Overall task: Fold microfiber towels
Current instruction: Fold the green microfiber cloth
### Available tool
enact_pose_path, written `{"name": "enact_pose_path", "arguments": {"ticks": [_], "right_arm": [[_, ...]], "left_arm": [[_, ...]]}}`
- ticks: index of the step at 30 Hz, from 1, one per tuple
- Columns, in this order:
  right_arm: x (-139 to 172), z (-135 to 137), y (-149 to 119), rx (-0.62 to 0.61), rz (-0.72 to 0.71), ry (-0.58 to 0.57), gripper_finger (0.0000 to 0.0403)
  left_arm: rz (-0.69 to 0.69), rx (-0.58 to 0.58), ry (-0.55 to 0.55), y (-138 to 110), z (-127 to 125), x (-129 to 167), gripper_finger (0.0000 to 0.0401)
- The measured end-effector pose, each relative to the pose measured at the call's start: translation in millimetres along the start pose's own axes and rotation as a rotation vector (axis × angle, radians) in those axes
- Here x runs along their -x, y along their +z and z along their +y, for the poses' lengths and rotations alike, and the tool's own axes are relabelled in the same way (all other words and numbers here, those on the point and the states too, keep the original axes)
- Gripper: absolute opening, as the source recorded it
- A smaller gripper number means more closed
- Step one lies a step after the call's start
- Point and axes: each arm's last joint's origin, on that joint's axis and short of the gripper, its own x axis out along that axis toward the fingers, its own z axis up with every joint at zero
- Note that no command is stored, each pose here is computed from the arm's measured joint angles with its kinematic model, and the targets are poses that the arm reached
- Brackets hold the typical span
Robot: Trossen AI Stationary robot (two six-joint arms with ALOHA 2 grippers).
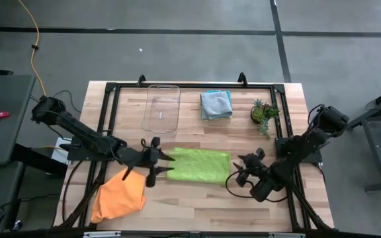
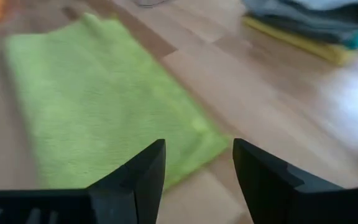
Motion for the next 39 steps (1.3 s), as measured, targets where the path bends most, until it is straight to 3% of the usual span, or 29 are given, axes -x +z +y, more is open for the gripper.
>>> {"name": "enact_pose_path", "arguments": {"ticks": [3,7,11,16,21,23,27,31,35,39], "right_arm": [[-5,8,2,0.017,-0.034,0.082,0.0181],[-11,25,20,0.089,-0.107,0.182,0.0181],[-21,32,39,0.146,-0.187,0.202,0.0181],[-32,36,60,0.15,-0.26,0.236,0.0181],[-31,48,85,0.123,-0.58,0.529,0.0181],[-36,43,87,0.051,-0.617,0.528,0.0181],[-47,33,87,-0.137,-0.453,0.485,0.0181],[-41,34,94,-0.188,-0.147,0.414,0.0181],[-22,36,108,-0.191,0.167,0.173,0.0181],[-12,39,111,-0.185,0.392,-0.057,0.0181]], "left_arm": [[-0.075,-0.005,-0.06,13,5,5,0.0143],[-0.201,-0.044,-0.061,34,13,21,0.0143],[-0.276,-0.036,-0.057,46,20,38,0.0142],[-0.297,-0.024,-0.093,29,23,49,0.014],[-0.408,0.013,-0.112,7,27,56,0.0136],[-0.446,0.051,-0.115,6,29,58,0.0136],[-0.438,0.071,-0.108,5,32,59,0.0136],[-0.405,0.05,-0.103,2,33,62,0.0136],[-0.439,0.054,-0.105,6,35,69,0.0137],[-0.455,0.07,-0.111,9,36,74,0.0136]]}}
